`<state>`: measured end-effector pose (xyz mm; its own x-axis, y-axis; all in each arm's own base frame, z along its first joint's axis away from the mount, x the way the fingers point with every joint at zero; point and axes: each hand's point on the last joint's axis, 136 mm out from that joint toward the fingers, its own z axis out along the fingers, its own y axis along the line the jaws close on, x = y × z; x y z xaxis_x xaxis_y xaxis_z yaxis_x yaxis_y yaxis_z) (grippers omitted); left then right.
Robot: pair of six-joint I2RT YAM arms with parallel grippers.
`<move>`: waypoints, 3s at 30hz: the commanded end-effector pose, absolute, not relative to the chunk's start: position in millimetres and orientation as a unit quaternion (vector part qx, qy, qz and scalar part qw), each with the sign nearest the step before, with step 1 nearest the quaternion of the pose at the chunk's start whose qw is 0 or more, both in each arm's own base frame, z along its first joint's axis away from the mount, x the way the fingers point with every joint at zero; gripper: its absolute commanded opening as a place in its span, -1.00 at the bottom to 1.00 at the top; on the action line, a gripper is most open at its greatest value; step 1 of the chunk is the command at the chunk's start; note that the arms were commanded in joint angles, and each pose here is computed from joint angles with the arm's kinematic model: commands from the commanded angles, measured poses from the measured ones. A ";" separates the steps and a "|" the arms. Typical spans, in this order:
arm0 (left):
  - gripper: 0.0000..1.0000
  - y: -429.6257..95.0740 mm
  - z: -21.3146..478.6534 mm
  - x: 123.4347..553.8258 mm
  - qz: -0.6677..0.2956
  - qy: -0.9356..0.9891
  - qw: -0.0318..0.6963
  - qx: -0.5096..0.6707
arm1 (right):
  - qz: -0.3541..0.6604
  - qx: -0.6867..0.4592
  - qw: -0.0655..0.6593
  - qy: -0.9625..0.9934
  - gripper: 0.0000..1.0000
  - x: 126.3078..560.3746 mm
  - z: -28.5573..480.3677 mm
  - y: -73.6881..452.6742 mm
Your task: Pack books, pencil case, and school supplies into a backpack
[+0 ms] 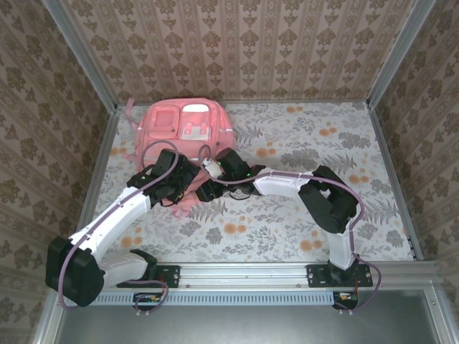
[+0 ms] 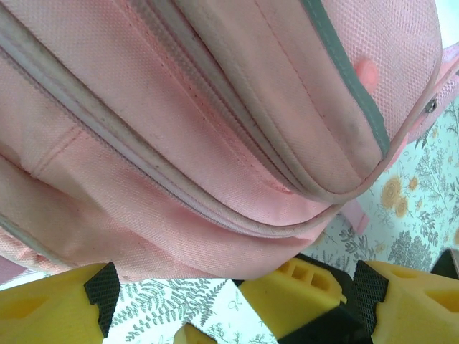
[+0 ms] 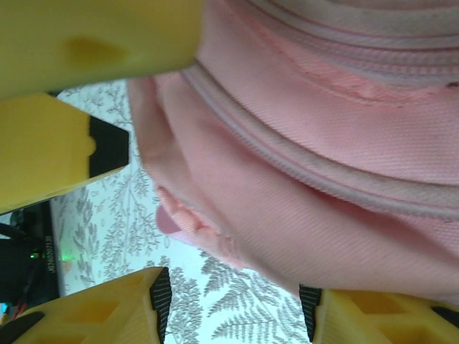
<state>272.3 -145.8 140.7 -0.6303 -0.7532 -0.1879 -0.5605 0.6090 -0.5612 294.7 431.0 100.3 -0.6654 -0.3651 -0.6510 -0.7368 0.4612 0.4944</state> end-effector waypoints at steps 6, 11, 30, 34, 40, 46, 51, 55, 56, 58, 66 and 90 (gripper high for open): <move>0.63 -130.7 136.1 261.3 -0.216 0.880 0.212 -0.366 | 0.397 -0.347 0.271 0.805 0.08 288.5 128.3 431.2; 0.53 -127.8 137.8 259.9 -0.188 0.909 0.215 -0.302 | 0.356 -0.320 0.306 0.823 0.10 322.1 133.3 407.6; 0.26 -157.9 165.9 332.1 0.032 0.955 0.243 0.168 | 0.326 -0.229 0.344 0.850 0.21 321.8 143.3 321.0; 0.25 -167.1 154.1 341.1 0.082 0.942 0.229 0.230 | 0.326 -0.224 0.343 0.852 0.22 318.3 140.6 316.6; 0.25 -165.1 125.0 350.7 0.139 0.934 0.196 0.266 | 0.339 -0.219 0.337 0.851 0.24 314.0 140.1 317.8; -0.89 -155.6 125.9 366.1 0.210 0.914 0.210 0.278 | 0.348 -0.226 0.331 0.848 0.25 311.6 140.8 323.0; -1.00 -160.8 161.3 375.6 0.201 0.909 0.258 0.259 | 0.351 -0.259 0.325 0.839 0.25 307.1 141.6 339.9; -1.00 -168.3 188.7 376.1 0.169 0.910 0.287 0.245 | 0.349 -0.295 0.328 0.827 0.25 303.8 142.6 360.7; -1.00 -169.8 194.1 375.8 0.162 0.911 0.292 0.241 | 0.351 -0.306 0.328 0.822 0.25 302.9 142.7 368.5; -1.00 -171.7 201.9 374.2 0.150 0.913 0.299 0.235 | 0.352 -0.322 0.324 0.817 0.25 301.8 140.7 381.8; -1.00 -171.2 220.2 370.8 0.122 0.918 0.315 0.207 | 0.363 -0.347 0.331 0.799 0.17 306.9 123.8 422.3; -1.00 -168.7 216.6 366.7 0.060 0.938 0.302 0.162 | 0.288 -0.426 0.483 0.709 0.28 336.9 99.3 446.6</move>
<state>363.7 -161.9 179.4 -0.7987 0.4107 -0.4398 0.3099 0.9072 0.2845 325.1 438.2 81.0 -0.2653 -0.3439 -0.9008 -0.8803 0.4676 0.0808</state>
